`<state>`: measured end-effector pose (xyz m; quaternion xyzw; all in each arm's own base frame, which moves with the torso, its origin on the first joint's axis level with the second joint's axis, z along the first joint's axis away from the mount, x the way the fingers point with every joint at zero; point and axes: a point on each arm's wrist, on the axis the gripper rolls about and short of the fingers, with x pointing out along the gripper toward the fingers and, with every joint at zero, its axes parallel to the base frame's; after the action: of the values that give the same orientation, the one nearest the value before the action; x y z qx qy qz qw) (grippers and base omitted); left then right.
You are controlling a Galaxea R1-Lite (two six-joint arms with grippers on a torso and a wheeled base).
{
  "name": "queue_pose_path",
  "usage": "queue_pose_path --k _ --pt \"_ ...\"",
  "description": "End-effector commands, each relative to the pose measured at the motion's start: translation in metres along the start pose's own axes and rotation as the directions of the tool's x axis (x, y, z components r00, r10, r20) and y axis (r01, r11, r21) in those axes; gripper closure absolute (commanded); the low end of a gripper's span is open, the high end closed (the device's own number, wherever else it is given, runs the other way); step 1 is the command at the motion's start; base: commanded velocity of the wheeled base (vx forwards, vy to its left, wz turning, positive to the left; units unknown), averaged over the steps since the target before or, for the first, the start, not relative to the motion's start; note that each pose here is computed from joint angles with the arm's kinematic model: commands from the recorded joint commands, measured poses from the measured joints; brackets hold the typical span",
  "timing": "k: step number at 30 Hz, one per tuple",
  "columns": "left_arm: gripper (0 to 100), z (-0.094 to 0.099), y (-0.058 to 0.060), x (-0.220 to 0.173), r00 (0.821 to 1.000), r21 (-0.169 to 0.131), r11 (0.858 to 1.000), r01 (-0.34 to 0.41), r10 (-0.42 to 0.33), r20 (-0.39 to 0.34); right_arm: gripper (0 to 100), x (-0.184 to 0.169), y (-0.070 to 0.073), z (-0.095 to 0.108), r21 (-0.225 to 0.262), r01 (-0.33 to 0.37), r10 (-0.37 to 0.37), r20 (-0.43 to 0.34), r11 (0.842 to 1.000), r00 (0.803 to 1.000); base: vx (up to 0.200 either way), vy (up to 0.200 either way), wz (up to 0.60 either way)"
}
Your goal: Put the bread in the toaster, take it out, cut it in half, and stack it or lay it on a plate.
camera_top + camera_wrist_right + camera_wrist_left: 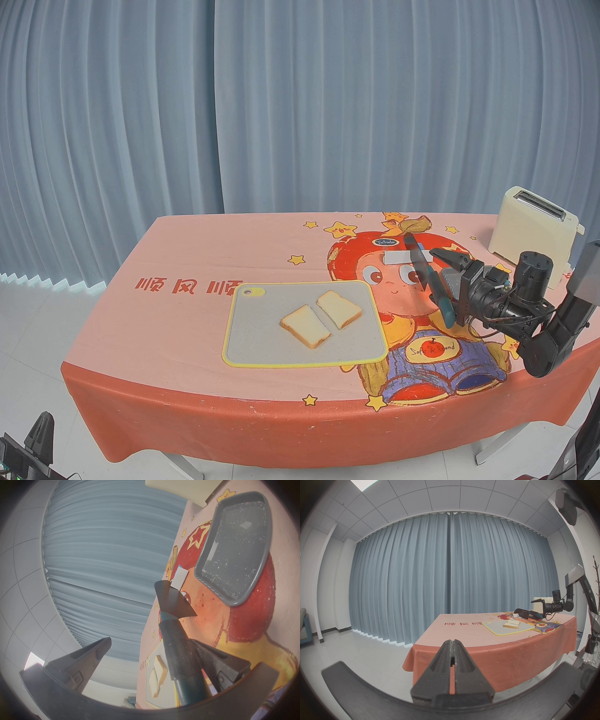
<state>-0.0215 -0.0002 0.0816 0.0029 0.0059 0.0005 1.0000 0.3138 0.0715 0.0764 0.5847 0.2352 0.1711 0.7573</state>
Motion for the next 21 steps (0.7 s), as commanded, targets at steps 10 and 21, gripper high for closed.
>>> queue_pose_path --k 10,21 --pt "100 -0.0048 0.0000 0.0014 1.000 0.000 1.000 0.000 0.000 -0.019 0 -0.0095 0.0113 0.0042 -0.071 -0.020 0.022 0.027 0.997 0.999 0.000 0.000 0.00" --pt "100 -0.0048 0.0000 0.0014 1.000 0.000 1.000 0.000 0.000 -0.019 0 -0.0069 0.0097 0.0013 -0.166 0.017 -0.002 0.087 0.986 0.996 0.000 0.000 0.00"
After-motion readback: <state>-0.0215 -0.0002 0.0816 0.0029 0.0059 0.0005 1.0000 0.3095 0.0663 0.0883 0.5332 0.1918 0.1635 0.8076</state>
